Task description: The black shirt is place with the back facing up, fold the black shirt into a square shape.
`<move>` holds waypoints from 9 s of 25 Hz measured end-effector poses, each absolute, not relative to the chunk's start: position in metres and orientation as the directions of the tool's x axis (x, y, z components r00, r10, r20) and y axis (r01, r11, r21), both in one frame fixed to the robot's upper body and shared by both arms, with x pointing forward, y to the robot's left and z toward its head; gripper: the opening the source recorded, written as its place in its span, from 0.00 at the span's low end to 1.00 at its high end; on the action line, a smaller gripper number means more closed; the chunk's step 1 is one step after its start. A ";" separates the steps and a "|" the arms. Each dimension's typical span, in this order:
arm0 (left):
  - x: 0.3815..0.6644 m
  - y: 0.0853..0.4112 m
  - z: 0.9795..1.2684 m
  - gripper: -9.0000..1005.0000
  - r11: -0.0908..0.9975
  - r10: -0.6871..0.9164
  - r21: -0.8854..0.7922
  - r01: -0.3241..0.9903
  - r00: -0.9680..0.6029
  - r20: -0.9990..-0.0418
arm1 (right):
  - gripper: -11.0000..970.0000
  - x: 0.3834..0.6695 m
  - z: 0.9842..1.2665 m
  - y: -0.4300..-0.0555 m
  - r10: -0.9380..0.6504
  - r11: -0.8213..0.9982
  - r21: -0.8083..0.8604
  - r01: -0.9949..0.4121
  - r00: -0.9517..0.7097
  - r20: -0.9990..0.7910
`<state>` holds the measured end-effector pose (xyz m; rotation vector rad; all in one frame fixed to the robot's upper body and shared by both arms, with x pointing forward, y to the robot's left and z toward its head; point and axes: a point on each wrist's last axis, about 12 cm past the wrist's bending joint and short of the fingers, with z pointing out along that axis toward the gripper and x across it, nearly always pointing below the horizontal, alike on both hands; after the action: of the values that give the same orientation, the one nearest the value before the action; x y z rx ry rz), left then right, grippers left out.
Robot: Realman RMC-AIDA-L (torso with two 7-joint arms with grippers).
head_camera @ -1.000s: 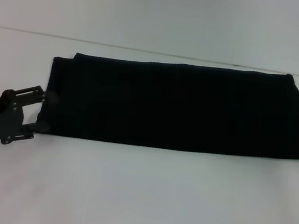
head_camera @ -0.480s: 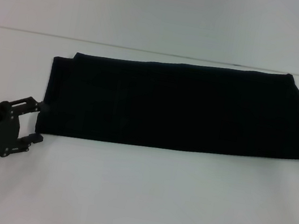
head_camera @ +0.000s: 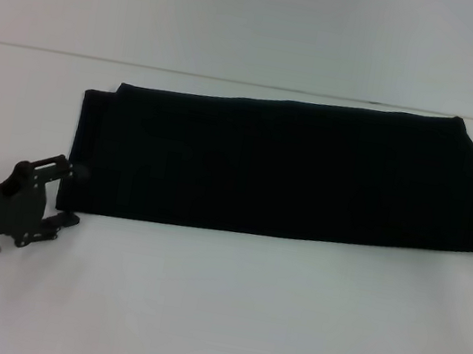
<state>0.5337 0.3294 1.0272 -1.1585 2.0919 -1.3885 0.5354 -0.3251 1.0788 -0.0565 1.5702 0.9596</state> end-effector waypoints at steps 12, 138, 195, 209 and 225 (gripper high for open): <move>0.572 0.299 1.039 0.78 0.262 -0.764 -0.880 -0.395 -0.642 0.061 | 0.84 0.534 1.078 -0.325 0.467 0.655 0.535 -0.534 -0.270 -0.842; 0.611 0.260 1.161 0.68 0.422 -0.348 -0.871 0.254 -0.841 -0.414 | 0.82 0.588 1.124 -0.362 0.302 0.661 0.710 -0.241 -0.781 -0.546; 0.599 0.281 1.138 0.93 0.417 -0.431 -0.872 0.256 -0.789 -0.437 | 0.30 0.656 1.092 -0.221 0.035 0.882 0.420 -0.215 -0.858 -0.512; 0.597 0.283 1.138 0.93 0.406 -0.443 -0.878 0.254 -0.785 -0.432 | 0.06 0.652 1.138 -0.259 0.101 0.869 0.458 -0.186 -0.841 -0.532; 0.597 0.281 1.136 0.93 0.390 -0.453 -0.885 0.254 -0.784 -0.425 | 0.10 0.654 1.111 -0.277 0.142 0.907 0.414 -0.079 -0.868 -0.476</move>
<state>0.5970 0.2810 1.1365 -0.1692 2.0186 -1.4398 0.6543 -0.2773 1.1108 0.0455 2.5570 0.5846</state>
